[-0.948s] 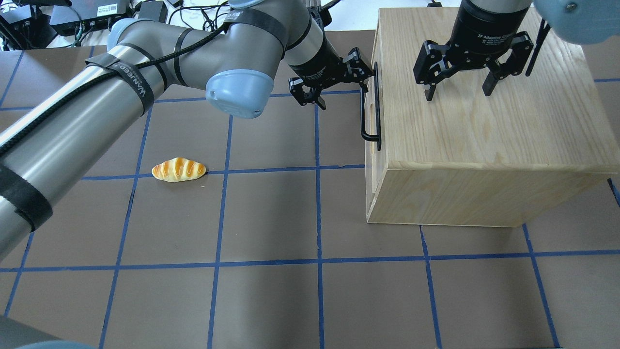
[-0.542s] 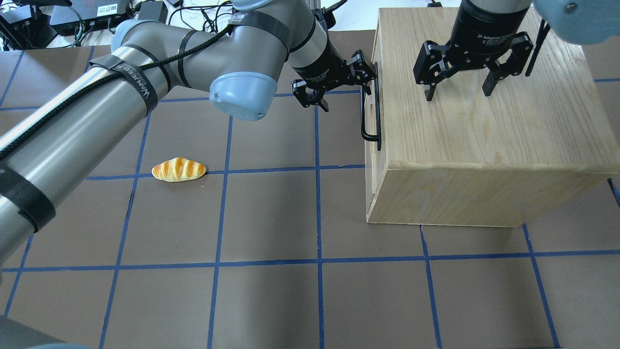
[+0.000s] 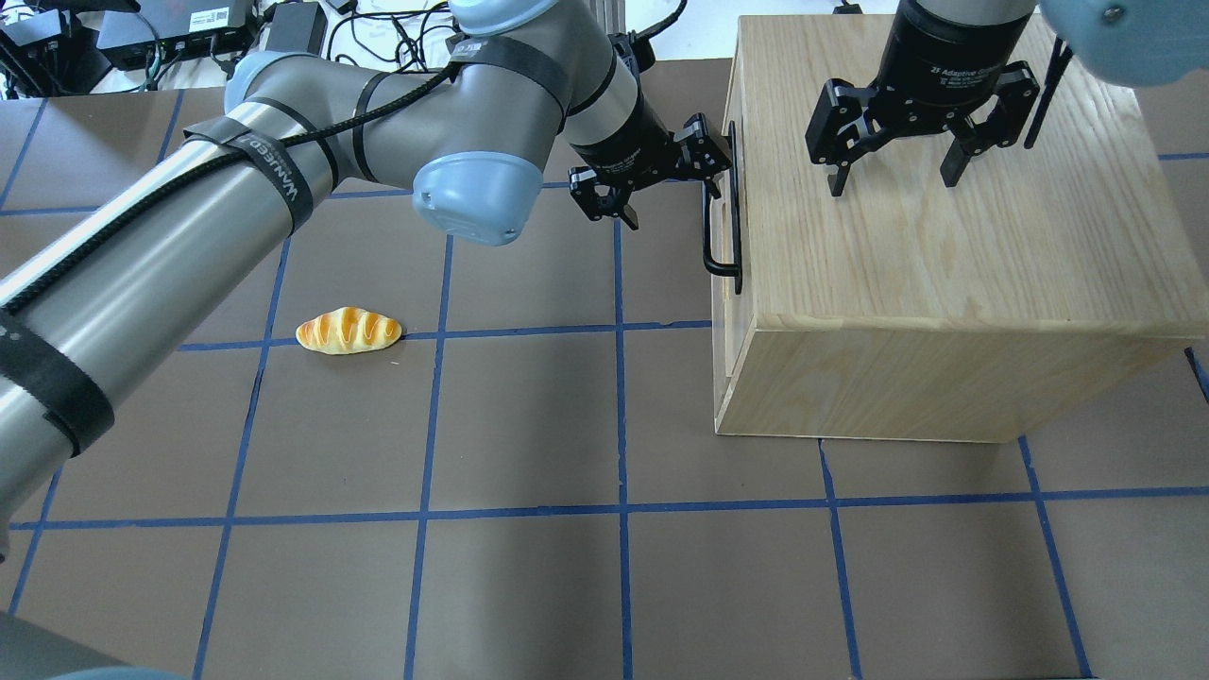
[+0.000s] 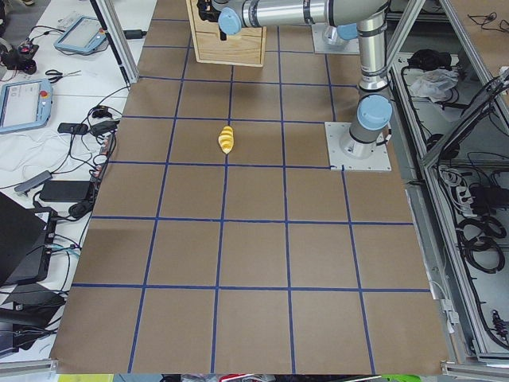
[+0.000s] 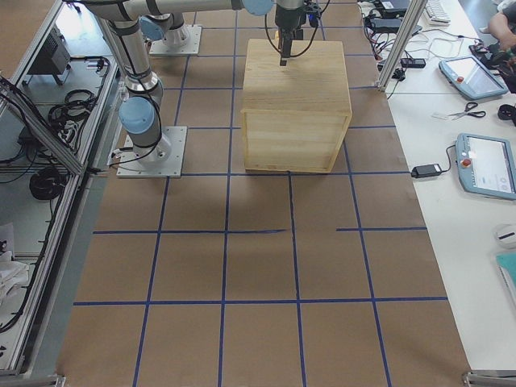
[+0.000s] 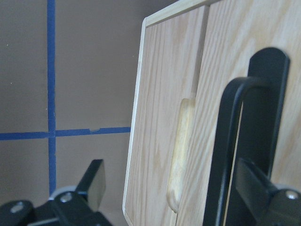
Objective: Open upper drawer
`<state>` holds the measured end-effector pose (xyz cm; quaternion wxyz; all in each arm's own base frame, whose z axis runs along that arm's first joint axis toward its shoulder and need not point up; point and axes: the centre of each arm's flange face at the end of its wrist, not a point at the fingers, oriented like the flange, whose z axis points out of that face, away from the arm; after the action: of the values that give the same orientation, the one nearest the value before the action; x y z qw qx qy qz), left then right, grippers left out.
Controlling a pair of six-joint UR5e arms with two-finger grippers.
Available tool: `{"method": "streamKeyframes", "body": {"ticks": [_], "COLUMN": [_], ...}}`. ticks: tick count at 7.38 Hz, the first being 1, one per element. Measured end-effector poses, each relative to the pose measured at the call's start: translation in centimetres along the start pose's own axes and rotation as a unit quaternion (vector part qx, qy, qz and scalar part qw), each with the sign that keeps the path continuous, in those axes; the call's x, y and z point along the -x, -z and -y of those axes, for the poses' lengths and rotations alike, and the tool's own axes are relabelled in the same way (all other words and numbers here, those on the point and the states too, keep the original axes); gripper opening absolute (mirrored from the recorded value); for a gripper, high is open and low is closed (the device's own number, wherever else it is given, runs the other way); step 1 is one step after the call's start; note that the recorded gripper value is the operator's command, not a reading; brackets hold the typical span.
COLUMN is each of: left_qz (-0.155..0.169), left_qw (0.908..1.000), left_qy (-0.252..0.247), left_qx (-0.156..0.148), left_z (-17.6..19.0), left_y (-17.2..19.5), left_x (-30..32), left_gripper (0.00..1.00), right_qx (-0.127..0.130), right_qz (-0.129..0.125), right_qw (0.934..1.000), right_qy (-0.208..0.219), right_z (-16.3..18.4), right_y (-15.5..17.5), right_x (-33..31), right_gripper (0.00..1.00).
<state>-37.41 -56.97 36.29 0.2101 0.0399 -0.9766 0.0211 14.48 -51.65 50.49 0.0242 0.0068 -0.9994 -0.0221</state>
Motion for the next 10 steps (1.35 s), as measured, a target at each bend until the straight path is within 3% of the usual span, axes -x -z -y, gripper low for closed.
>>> {"method": "streamKeyframes", "body": {"ticks": [7, 10], "left_qz": [0.045, 0.052], "left_qw": [0.9973, 0.9967], "left_qy": [-0.057, -0.059], "left_qx": [-0.015, -0.019], "left_z": [-0.2, 1.9], "left_y": [1.1, 2.6], "left_x": [1.5, 5.2], "left_gripper": [1.0, 1.0], "right_qx": [0.0, 0.0], "right_qz": [0.0, 0.0], "right_qw": [1.0, 1.0], "right_qy": [0.0, 0.0], "right_z": [0.0, 0.0], "right_y": [0.0, 0.0], "right_x": [0.0, 0.0], "right_gripper": [1.0, 1.0]}}
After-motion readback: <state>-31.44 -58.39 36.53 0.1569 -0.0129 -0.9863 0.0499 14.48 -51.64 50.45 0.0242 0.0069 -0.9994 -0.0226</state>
